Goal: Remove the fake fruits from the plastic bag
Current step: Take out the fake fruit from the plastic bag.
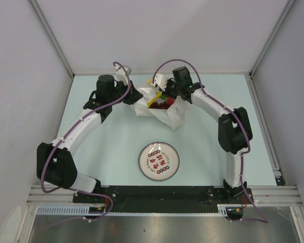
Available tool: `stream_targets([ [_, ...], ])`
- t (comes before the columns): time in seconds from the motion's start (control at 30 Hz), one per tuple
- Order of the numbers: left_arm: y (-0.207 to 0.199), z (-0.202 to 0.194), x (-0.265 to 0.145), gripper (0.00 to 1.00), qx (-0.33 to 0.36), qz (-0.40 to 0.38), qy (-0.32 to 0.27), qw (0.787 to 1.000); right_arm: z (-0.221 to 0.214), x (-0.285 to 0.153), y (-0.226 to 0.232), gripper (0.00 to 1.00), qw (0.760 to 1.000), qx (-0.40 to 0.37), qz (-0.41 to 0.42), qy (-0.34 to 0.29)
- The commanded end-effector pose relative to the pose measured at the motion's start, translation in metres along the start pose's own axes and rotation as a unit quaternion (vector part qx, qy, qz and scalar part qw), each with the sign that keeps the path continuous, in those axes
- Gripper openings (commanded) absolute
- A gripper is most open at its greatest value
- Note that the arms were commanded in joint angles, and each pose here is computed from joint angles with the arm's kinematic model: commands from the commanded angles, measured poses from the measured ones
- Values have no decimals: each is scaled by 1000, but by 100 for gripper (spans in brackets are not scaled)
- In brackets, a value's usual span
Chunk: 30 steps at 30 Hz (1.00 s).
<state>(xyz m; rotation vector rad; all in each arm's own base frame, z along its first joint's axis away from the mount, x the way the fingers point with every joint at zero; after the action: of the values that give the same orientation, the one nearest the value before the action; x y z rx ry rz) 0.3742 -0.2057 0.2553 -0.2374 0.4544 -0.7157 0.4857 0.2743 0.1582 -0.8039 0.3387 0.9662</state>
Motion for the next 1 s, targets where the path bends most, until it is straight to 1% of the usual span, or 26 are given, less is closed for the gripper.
stream_targets([
  [0.0,-10,16,1,0,12,-9,-26,1000,59,-55,-6,0,995,38,1,-88],
  [0.07,-11,16,1,0,14,-11,-25,1000,65,-64,1,0,992,75,10,-103],
  [0.13,-11,16,1,1,21,-8,-24,999,71,-69,2,0,989,93,12,-112],
  [0.2,-8,16,-1,0,22,-1,-23,999,77,-73,9,0,988,101,20,-114],
  [0.37,-9,16,-5,0,25,4,-24,999,71,-73,20,0,989,107,31,-99],
  [0.47,-9,19,-9,0,29,10,-30,999,73,-79,21,0,989,112,24,-94],
  [0.6,-7,17,-11,0,32,18,-29,999,91,-106,10,0,987,112,-3,-120],
  [0.73,-6,13,-10,0,29,18,-26,999,120,-147,-5,0,980,111,-43,-161],
  [0.87,-5,14,-8,0,22,18,-24,999,144,-177,-7,0,972,117,-62,-193],
  [0.97,-7,19,-7,0,16,16,-26,999,161,-197,3,0,970,108,-64,-207],
])
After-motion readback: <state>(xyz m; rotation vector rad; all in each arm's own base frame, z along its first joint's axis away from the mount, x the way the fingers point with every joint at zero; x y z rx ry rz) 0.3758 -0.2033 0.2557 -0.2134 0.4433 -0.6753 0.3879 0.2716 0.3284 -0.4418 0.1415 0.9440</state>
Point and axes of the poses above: each gripper's point midway between its finger pads, its own x axis out along the fingers, its own y axis along the line the jaws close on, z = x × y, the point moved 2 cm from there along -x, back along the fingers, and after that the axes turned 1 degree about x, right-handed, at the moved point
